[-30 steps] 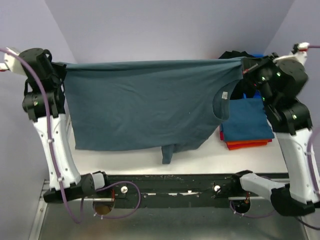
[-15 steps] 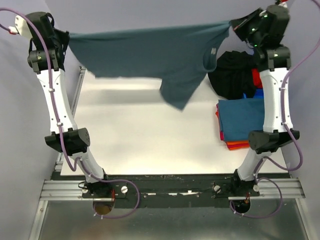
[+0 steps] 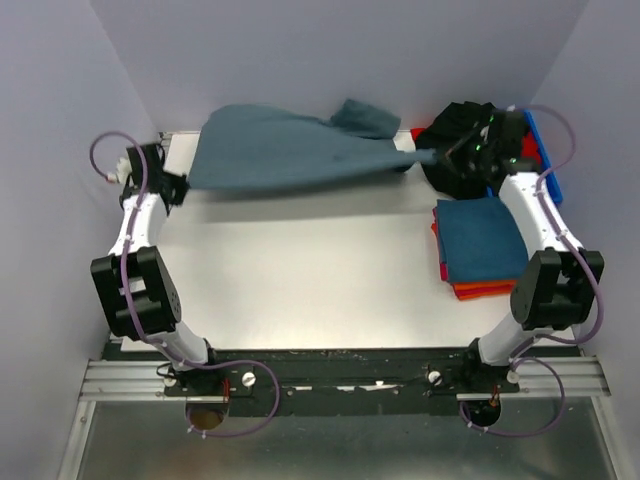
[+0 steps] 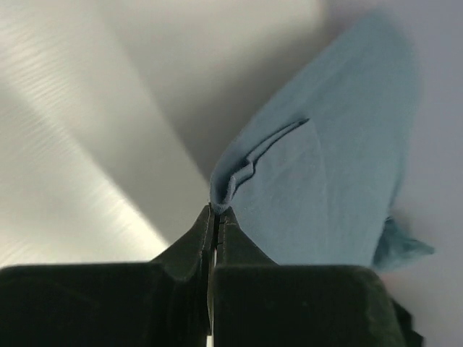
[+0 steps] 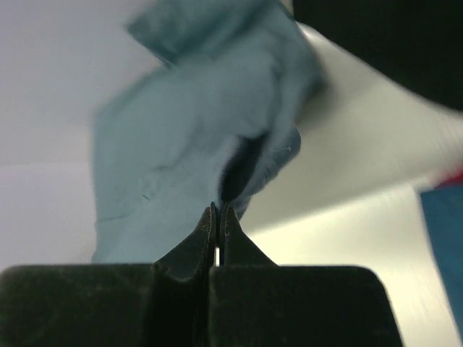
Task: Fold and stack the t-shirts
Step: Fold the flattened tshirt in 1/3 of the way
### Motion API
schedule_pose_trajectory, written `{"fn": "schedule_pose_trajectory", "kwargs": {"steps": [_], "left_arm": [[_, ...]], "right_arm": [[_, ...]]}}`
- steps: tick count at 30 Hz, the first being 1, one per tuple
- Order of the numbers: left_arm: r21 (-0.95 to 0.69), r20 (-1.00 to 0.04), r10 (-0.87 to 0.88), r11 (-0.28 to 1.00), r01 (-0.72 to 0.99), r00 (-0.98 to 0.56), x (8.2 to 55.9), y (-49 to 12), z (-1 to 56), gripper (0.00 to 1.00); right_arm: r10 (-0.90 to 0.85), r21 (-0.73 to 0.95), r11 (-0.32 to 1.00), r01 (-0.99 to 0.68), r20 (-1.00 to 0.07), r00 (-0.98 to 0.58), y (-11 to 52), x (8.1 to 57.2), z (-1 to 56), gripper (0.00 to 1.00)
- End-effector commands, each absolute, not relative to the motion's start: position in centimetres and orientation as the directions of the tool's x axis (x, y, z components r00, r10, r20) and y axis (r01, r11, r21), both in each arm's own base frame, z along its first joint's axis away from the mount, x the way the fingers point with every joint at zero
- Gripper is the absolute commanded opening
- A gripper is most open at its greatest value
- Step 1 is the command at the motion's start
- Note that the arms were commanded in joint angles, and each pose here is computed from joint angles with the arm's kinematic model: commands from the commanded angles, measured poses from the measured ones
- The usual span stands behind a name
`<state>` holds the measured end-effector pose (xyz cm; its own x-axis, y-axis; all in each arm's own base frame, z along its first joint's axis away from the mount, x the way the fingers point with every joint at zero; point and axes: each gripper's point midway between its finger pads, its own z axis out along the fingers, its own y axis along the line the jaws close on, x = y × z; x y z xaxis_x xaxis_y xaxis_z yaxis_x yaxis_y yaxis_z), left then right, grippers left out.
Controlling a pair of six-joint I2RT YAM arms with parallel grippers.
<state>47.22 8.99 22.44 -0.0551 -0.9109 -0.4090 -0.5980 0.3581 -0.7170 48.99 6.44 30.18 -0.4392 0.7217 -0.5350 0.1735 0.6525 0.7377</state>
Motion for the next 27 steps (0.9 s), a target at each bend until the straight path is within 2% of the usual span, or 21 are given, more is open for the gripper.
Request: {"fn": "schedule_pose_trajectory", "kwargs": {"steps": [1, 6, 11, 16, 22, 24, 25, 27], "left_arm": [[-0.685, -0.447, -0.895, 0.353, -0.637, -0.015, 43.0, 10.0, 17.6, 0.0], [-0.564, -0.446, -0.893, 0.324, -0.76, -0.05, 36.5, 9.4, 10.3, 0.0], [-0.455, -0.424, -0.901, 0.299, -0.839, -0.091, 30.7, 8.5, 5.1, 0.0], [-0.399, -0.429, -0.901, 0.253, -0.881, -0.064, 26.3, 8.8, 3.3, 0.0], [-0.364, -0.411, -0.909, 0.229, -0.903, -0.065, 23.9, 8.4, 2.5, 0.0], [-0.345, -0.411, -0.908, 0.236, -0.908, -0.08, 23.4, 8.3, 2.4, 0.01], [-0.328, -0.413, -0.907, 0.234, -0.915, -0.084, 22.9, 8.4, 2.3, 0.07], [-0.314, -0.427, -0.9, 0.24, -0.918, -0.089, 22.5, 8.6, 2.7, 0.38]], "right_arm": [[0.744, 0.741, 0.62, 0.26, -0.449, -0.494, 6.3, 44.8, 22.2, 0.01], [0.736, 0.696, 0.625, 0.352, -0.376, -0.563, 6.8, 39.6, 14.0, 0.01], [0.726, 0.65, 0.632, 0.422, -0.307, -0.615, 7.3, 34.6, 9.1, 0.01], [0.739, 0.611, 0.632, 0.477, -0.289, -0.609, 7.2, 29.9, 7.2, 0.01], [0.741, 0.573, 0.644, 0.506, -0.304, -0.599, 6.8, 26.0, 7.1, 0.01], [0.737, 0.556, 0.649, 0.52, -0.292, -0.609, 6.8, 24.9, 6.8, 0.07], [0.731, 0.555, 0.652, 0.517, -0.277, -0.624, 7.0, 24.3, 6.6, 0.15], [0.715, 0.561, 0.66, 0.499, -0.267, -0.646, 7.6, 23.6, 6.5, 0.33]]}}
